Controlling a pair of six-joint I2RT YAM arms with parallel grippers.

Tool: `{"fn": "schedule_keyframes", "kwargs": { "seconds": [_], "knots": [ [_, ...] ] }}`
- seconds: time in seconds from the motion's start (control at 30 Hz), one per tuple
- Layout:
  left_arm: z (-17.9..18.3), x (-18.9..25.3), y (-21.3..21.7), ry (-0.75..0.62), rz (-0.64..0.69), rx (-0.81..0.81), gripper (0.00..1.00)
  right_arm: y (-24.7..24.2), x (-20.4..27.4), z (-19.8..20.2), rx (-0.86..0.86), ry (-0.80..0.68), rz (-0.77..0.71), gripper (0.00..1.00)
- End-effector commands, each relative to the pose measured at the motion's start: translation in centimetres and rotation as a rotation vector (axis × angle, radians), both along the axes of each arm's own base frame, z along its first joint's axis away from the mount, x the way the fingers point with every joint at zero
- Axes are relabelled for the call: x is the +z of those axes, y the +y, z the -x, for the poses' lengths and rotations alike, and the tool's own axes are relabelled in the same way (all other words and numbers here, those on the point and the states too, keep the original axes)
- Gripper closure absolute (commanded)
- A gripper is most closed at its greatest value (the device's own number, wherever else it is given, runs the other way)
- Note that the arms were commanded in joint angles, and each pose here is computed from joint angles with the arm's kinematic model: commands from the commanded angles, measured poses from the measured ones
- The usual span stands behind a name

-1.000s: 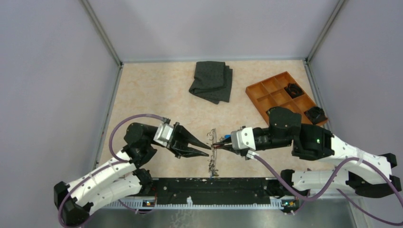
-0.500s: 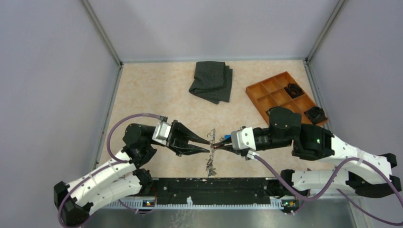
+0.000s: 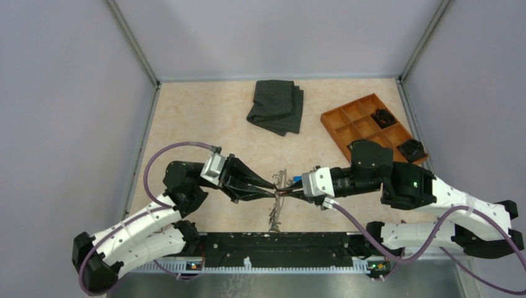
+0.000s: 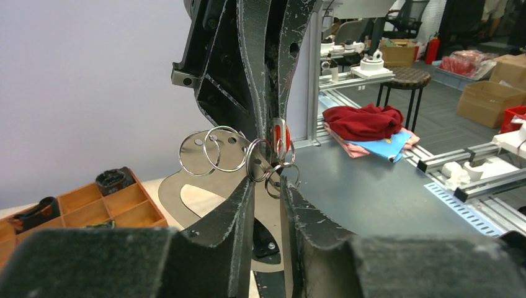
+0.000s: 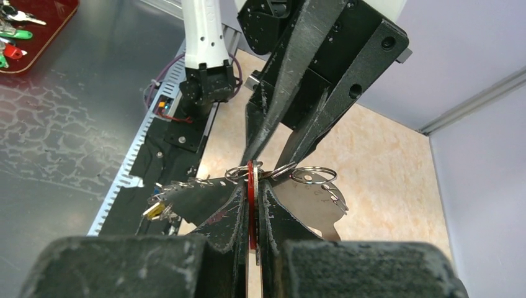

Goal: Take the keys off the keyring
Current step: Remove the key from the keyring.

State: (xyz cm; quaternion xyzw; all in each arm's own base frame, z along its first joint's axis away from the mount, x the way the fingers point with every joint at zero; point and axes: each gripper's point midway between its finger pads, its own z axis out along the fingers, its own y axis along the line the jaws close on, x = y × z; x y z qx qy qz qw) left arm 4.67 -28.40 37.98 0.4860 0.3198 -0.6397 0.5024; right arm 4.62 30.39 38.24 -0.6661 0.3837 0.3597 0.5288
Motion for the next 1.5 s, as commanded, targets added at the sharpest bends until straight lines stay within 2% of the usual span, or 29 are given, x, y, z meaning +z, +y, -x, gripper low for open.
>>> {"fn": "schedule_keyframes", "kwargs": {
  "seconds": [0.0, 0.13, 0.37, 0.73, 1.03, 1.47],
  "knots": [
    [0.7, 0.8, 0.3, -0.014, 0.038, -0.032, 0.75, 0.2, 1.8, -0.7, -0.026, -0.022, -0.05, 1.0],
    [0.5, 0.3, 0.0, 0.029, 0.016, -0.039, 0.8, 0.2, 1.6, -1.2, -0.051, -0.032, -0.041, 1.0],
    [-0.2, -0.5, -0.5, 0.15, -0.021, -0.033, 1.0, 0.2, 1.1, -2.3, -0.103, -0.062, -0.037, 1.0],
    [-1.6, -0.7, -0.4, 0.468, -0.012, -0.049, 1.0, -0.4, 1.2, -4.4, -0.215, -0.129, -0.076, 1.0],
    [-4.8, -1.9, 1.8, 0.793, 0.002, -0.124, 1.0, -0.8, 0.3, -5.7, -0.281, -0.162, -0.072, 1.0],
    [-6.0, -1.2, 2.6, 0.969, 0.107, -0.24, 1.0, -0.1, -2.0, -5.9, -0.308, -0.223, 0.008, 1.0]
  ]
}}
